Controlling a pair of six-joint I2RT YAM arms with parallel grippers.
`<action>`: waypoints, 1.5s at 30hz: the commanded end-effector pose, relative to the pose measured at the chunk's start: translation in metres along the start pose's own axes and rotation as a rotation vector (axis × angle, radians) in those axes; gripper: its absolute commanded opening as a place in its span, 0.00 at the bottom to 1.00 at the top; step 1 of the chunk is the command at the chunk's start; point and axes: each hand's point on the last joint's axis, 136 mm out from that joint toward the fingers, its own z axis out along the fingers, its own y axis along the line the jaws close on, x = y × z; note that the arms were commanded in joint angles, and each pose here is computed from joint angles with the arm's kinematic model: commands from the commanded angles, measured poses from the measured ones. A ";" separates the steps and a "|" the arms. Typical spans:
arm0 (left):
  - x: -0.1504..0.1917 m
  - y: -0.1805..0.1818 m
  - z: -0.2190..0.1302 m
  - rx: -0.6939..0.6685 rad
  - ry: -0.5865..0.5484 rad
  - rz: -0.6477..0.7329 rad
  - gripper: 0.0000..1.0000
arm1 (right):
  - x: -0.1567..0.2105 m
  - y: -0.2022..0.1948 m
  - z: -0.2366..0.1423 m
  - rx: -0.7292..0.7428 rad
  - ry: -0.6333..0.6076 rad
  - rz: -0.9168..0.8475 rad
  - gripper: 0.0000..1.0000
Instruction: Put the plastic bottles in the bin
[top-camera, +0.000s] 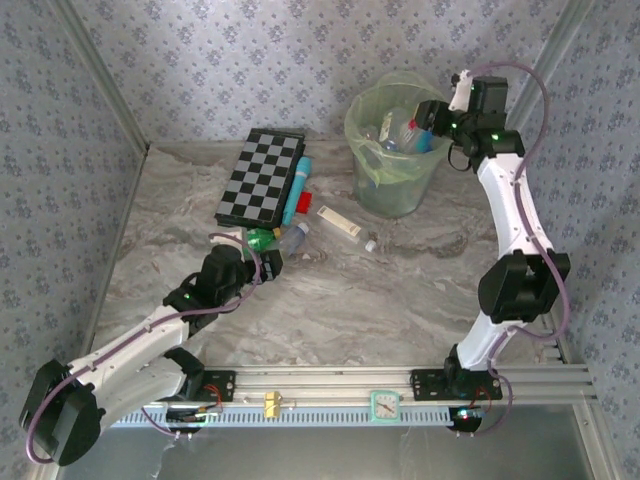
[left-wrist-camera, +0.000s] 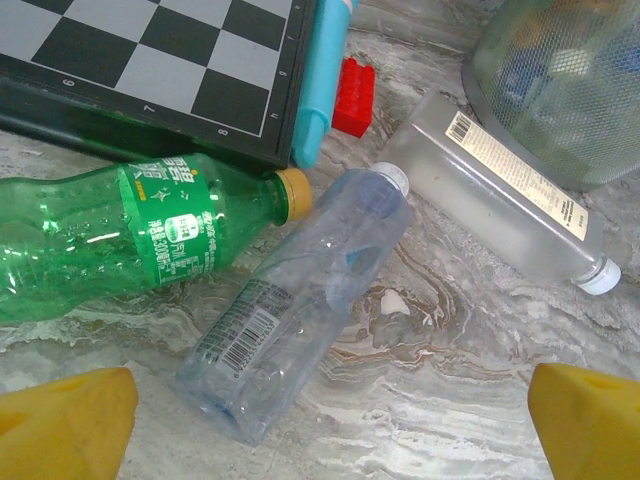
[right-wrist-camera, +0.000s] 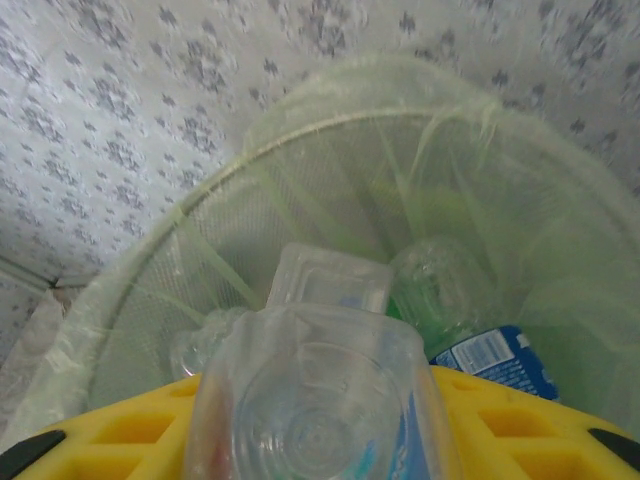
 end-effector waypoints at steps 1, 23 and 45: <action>-0.005 0.003 -0.001 -0.020 -0.008 -0.013 1.00 | 0.018 0.006 0.010 -0.049 0.092 0.015 0.49; -0.021 0.008 0.000 -0.056 -0.025 -0.012 1.00 | -0.050 -0.004 -0.062 0.247 -0.172 -0.146 1.00; -0.039 0.020 0.005 -0.087 -0.023 -0.048 1.00 | 0.025 0.040 -0.001 -0.065 0.016 0.002 1.00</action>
